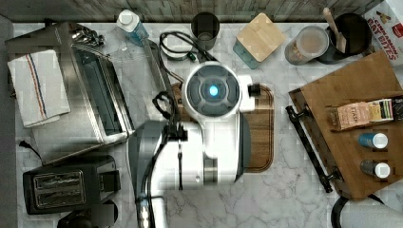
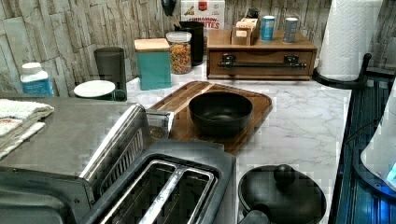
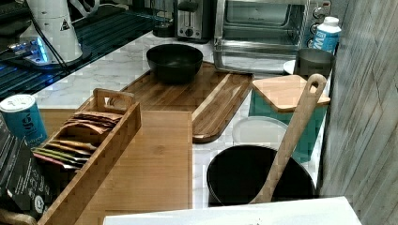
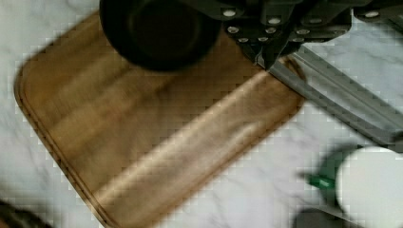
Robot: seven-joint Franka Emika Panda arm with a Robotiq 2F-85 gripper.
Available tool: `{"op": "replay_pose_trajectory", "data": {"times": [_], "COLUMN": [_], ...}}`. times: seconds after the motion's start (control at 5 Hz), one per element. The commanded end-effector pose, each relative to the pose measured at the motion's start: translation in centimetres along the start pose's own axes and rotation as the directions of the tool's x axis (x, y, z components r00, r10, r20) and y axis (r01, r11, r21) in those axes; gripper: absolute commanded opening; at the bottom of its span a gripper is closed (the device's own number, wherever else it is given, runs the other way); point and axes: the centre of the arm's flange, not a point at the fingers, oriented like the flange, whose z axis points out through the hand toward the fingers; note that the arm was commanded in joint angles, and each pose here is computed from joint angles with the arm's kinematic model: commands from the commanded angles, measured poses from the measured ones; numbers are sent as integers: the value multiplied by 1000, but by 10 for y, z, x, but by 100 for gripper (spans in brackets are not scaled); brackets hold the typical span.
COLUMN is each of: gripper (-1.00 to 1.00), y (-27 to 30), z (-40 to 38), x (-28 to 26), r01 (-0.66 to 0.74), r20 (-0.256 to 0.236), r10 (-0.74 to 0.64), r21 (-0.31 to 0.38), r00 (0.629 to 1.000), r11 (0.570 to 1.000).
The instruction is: Pick up the bowl.
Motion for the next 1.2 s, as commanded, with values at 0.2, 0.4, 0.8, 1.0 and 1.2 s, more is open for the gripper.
{"op": "replay_pose_trajectory", "data": {"times": [0.2, 0.4, 0.8, 1.0, 1.2], "gripper": [100, 100, 100, 100, 100], "y": [85, 96, 135, 152, 159], "z": [16, 31, 77, 93, 114], "x": [-43, -59, -74, -73, -73], "r01": [-223, -180, -202, -256, -279], "r20": [61, 62, 90, 114, 107], "r10": [224, 181, 205, 265, 289], "r21": [-22, -17, -44, -86, -105], "r00": [973, 982, 975, 958, 951], "r11": [974, 983, 978, 963, 955]}}
